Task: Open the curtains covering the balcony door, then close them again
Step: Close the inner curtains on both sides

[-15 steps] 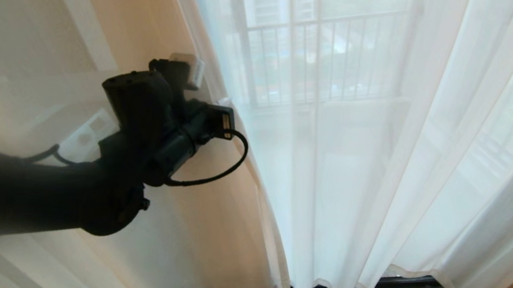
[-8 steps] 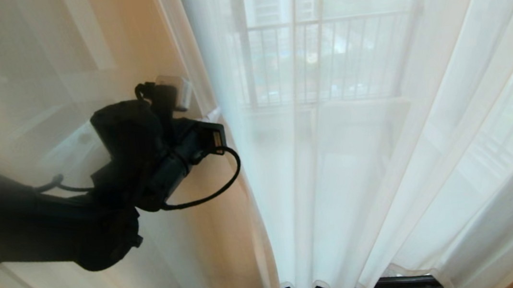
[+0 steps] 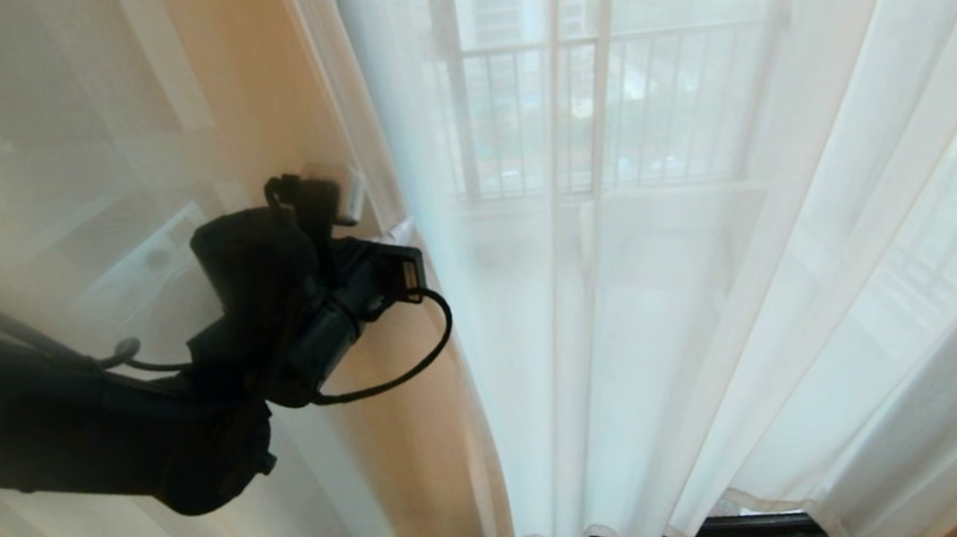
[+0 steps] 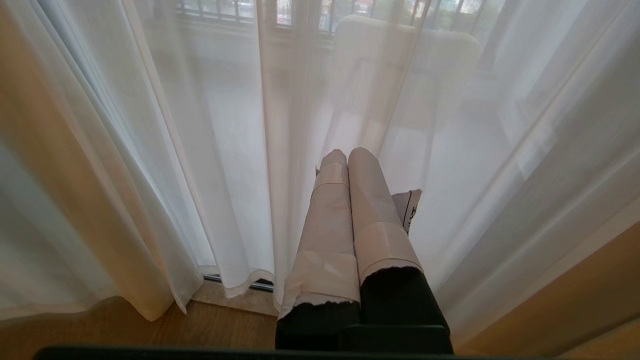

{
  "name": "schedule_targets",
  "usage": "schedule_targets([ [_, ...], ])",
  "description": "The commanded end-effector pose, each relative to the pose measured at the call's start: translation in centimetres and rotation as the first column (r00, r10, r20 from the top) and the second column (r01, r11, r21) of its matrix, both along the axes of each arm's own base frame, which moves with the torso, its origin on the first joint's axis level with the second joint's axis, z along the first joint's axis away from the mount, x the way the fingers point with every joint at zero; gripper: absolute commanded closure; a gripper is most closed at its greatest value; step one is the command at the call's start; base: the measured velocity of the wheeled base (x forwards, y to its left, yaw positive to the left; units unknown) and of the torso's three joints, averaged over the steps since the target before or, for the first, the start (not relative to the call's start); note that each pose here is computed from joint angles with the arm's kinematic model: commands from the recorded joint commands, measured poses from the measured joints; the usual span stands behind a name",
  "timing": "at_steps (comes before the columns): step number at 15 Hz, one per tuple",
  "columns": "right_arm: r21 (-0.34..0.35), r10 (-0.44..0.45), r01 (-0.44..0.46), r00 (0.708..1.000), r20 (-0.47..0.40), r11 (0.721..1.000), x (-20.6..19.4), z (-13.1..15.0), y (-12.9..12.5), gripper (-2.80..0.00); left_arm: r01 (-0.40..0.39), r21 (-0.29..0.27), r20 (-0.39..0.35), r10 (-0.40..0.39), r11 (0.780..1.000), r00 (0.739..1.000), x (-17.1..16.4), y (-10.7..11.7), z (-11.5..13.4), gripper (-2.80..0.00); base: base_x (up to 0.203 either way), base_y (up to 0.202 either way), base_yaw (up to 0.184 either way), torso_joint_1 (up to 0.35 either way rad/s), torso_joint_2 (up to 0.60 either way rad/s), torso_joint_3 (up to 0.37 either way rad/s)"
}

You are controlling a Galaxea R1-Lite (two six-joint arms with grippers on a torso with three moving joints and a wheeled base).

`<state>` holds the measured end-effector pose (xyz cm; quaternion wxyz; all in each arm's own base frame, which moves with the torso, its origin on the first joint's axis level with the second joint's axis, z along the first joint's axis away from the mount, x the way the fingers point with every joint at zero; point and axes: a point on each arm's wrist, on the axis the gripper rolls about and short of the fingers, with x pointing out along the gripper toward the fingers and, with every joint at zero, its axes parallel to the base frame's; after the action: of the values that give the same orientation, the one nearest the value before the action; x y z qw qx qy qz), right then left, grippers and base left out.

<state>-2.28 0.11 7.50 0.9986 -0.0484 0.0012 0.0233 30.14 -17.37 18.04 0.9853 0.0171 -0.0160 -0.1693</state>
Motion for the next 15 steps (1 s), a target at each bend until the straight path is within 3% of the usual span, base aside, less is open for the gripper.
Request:
schedule_targets([
  [1, -0.001, 0.001, -0.001, 1.0, 0.0, 1.0, 0.0, 0.0, 0.0, 0.0, -0.01, -0.001, 0.001, 0.01, 1.0, 1.0, 0.0, 0.0, -0.1, 0.0, 0.0, 0.0, 0.0, 0.0, 0.0, 0.0],
  [3, -0.001, 0.001, -0.001, 1.0, 0.0, 1.0, 0.0, 0.0, 0.0, 0.0, -0.011, 0.001, -0.002, 0.011, 1.0, 1.0, -0.2, -0.1, -0.1, 0.0, 0.0, 0.0, 0.0, 0.0, 0.0, 0.0],
  [4, -0.001, 0.001, -0.001, 1.0, 0.0, 1.0, 0.0, 0.0, 0.0, 0.0, -0.01, 0.001, -0.002, 0.01, 1.0, 1.0, -0.3, -0.1, -0.1, -2.8, 0.0, 0.0, 0.0, 0.0, 0.0, 0.0],
  [15, -0.001, 0.001, -0.001, 1.0, 0.0, 1.0, 0.0, 0.0, 0.0, 0.0, -0.025, -0.014, 0.015, 0.025, 1.0, 1.0, -4.5, 1.5, 1.6, -2.8, 0.0, 0.0, 0.0, 0.0, 0.0, 0.0],
])
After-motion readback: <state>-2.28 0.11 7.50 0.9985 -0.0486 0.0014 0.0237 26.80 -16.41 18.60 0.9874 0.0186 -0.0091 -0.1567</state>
